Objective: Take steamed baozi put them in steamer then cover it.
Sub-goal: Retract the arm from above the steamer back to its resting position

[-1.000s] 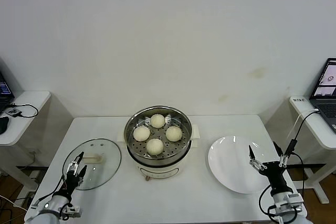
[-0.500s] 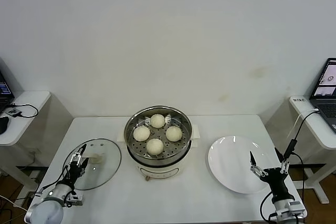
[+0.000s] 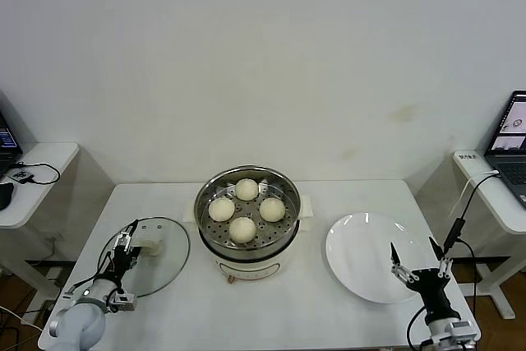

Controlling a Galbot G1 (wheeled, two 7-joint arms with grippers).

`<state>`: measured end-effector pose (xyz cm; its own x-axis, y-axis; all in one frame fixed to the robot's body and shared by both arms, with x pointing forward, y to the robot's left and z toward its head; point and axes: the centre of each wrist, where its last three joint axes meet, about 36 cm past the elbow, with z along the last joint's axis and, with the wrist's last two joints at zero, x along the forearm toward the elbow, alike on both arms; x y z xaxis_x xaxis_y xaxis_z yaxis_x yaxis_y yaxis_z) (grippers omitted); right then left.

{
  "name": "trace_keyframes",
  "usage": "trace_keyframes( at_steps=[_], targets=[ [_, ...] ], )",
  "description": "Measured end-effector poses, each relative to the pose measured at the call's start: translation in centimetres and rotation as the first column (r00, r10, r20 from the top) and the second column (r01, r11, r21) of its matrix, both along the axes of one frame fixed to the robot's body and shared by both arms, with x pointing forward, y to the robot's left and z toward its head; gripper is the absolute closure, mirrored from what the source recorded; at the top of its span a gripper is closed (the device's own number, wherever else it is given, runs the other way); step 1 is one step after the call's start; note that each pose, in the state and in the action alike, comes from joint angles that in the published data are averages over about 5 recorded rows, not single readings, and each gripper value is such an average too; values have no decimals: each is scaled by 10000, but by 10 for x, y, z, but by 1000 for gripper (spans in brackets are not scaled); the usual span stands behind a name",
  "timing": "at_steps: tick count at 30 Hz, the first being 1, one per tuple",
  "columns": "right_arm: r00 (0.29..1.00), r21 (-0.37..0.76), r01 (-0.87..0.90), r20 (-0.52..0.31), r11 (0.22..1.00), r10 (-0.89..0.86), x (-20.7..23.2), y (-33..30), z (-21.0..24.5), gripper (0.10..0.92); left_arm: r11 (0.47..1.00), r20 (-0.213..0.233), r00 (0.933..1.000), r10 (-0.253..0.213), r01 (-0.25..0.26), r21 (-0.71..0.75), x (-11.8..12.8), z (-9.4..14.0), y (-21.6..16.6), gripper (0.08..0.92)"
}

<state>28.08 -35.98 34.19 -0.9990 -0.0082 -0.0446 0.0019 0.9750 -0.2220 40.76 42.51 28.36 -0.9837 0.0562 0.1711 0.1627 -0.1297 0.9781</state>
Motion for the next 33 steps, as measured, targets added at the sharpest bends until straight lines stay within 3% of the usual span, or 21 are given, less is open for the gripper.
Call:
trace_keyframes(
  at_steps=[10, 24, 33],
  targets=[
    [9999, 20, -26, -100, 10000, 26, -1, 2, -6, 199, 9998, 0, 10000, 84, -84, -166, 10, -3, 2, 209],
    [9999, 44, -79, -124, 10000, 80, 1, 4, -8, 200, 9990, -147, 9996, 246, -251, -369, 6, -14, 10, 605],
    [9996, -14, -208, -174, 9998, 208, 1, 4, -10, 200, 9978, 243, 9989, 401, -388, -539, -3, -4, 16, 839]
  ],
)
